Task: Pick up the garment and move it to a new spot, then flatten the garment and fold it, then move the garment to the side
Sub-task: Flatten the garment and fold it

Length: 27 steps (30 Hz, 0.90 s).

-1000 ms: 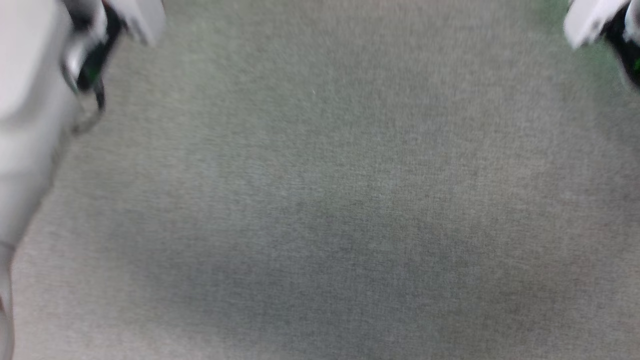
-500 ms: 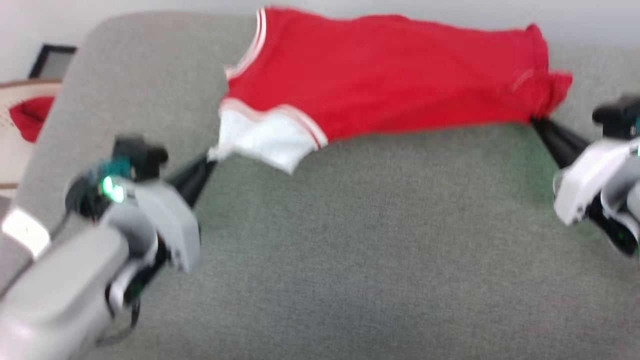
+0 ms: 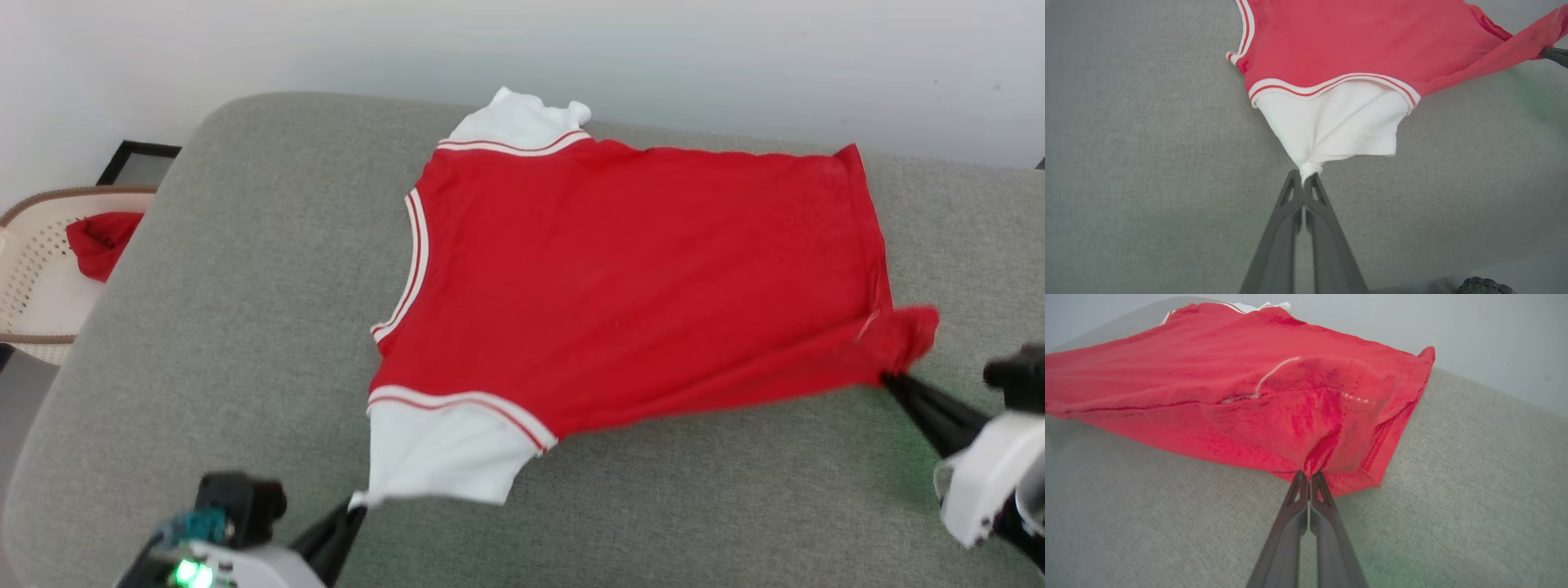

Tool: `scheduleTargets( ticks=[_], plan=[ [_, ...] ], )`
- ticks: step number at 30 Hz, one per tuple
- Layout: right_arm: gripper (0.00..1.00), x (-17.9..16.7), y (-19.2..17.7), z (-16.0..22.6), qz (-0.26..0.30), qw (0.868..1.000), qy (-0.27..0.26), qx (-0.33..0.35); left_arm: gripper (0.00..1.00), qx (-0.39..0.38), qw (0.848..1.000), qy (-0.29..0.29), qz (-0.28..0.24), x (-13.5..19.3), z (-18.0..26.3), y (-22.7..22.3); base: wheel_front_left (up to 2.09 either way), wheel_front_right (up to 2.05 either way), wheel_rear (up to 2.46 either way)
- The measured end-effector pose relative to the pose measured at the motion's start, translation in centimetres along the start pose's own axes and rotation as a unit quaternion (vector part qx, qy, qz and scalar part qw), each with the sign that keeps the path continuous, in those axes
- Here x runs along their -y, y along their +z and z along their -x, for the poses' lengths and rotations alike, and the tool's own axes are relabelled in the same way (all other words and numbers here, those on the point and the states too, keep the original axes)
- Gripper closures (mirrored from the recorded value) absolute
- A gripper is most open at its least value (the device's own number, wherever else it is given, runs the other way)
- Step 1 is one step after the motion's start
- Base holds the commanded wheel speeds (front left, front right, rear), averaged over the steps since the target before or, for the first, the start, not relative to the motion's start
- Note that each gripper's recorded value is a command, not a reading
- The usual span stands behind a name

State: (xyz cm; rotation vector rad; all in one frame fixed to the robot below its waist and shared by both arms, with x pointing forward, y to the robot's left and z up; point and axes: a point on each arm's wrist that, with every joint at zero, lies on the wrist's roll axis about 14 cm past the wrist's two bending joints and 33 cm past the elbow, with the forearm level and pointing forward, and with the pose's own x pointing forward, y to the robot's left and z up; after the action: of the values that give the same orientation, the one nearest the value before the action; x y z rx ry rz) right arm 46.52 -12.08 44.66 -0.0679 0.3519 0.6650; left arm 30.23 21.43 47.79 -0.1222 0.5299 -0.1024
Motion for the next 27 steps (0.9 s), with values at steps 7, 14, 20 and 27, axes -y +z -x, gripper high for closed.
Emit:
scheduleTargets(
  ticks=[7, 14, 20, 27],
  plan=[
    [1.0, 0.0, -2.8, 2.6, -0.022, 1.0, -0.005, -0.015, 1.0, -0.046, 0.997, 0.03, 0.057, 0.9, 2.2, -3.6, 0.0, 0.0, 0.0],
    [1.0, -0.4, -5.8, 5.3, -0.065, 0.997, -0.026, -0.021, 1.0, -0.055, 0.994, 0.064, 0.066, 0.4, 3.5, -4.2, 0.0, 0.0, 0.0],
    [1.0, -1.2, -6.0, 6.3, -0.082, 0.996, -0.037, 0.0, 1.0, 0.005, 0.997, 0.072, -0.022, -1.5, 2.7, 1.0, 0.0, 0.0, 0.0],
    [1.0, -0.6, -4.0, 5.8, -0.093, 0.994, -0.058, 0.022, 1.0, 0.072, 0.988, 0.042, -0.127, -1.8, -0.6, 7.9, 0.0, 0.0, 0.0]
  ],
)
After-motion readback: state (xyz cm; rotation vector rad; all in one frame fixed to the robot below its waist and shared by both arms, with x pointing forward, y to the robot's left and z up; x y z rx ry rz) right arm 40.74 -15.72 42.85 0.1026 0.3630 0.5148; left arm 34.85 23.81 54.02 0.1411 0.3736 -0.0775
